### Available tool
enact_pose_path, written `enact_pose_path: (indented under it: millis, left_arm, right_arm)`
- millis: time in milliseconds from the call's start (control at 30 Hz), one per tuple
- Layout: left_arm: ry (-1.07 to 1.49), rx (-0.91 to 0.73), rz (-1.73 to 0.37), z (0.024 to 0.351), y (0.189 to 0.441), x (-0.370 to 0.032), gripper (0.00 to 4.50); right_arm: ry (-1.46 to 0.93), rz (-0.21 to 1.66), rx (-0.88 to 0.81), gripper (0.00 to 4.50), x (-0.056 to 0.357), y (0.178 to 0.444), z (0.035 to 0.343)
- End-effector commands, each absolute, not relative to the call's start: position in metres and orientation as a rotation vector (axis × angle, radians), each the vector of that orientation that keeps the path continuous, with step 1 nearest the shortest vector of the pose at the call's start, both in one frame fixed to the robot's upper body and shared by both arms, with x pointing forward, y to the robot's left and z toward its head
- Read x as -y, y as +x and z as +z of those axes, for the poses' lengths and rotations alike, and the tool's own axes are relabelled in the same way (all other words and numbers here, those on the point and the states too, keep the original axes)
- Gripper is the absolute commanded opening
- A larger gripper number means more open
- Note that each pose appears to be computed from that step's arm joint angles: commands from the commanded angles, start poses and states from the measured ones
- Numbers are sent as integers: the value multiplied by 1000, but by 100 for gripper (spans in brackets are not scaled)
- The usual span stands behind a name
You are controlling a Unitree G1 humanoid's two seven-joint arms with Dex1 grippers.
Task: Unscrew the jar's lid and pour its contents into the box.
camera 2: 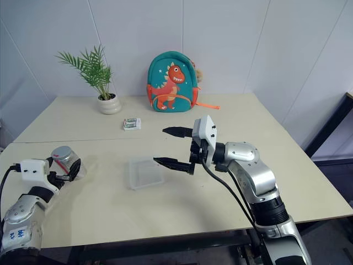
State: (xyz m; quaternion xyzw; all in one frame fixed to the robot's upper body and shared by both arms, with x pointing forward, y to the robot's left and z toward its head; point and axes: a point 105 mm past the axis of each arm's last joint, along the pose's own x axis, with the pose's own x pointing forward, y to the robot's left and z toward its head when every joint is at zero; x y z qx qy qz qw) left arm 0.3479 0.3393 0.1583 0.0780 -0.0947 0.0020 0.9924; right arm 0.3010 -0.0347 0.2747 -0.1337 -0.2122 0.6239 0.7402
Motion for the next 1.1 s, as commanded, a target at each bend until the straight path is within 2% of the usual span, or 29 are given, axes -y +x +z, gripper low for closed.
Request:
enact_pose_path:
  millis: [33, 233, 333, 533, 733, 933, 1033, 1100]
  left_arm:
    - [211, 212, -27, 171, 356, -340, 448]
    - [242, 218, -16, 174, 360, -345, 448]
    - [255, 210, 7, 172, 357, -350, 392]
    - [266, 189, 13, 166, 349, -354, 210]
    - [244, 228, -66, 176, 347, -338, 202]
    - [172, 339, -483, 221, 347, -258, 202]
    - [168, 307, -764, 233, 337, -213, 202]
    - [172, 273, -880, 236, 333, -194, 202]
  right_arm:
    - [-294, 1354, 534, 450, 35, 292, 287]
    - [-285, 1339, 540, 450, 35, 290, 286]
    - [-282, 1335, 540, 450, 36, 290, 286]
    - [-273, 1327, 546, 450, 36, 292, 286]
    - [-262, 1328, 543, 450, 34, 294, 285]
    - [-231, 1328, 531, 450, 29, 295, 295]
    - [-204, 1318, 505, 450, 16, 292, 307]
    - [-206, 1316, 483, 450, 7, 290, 312]
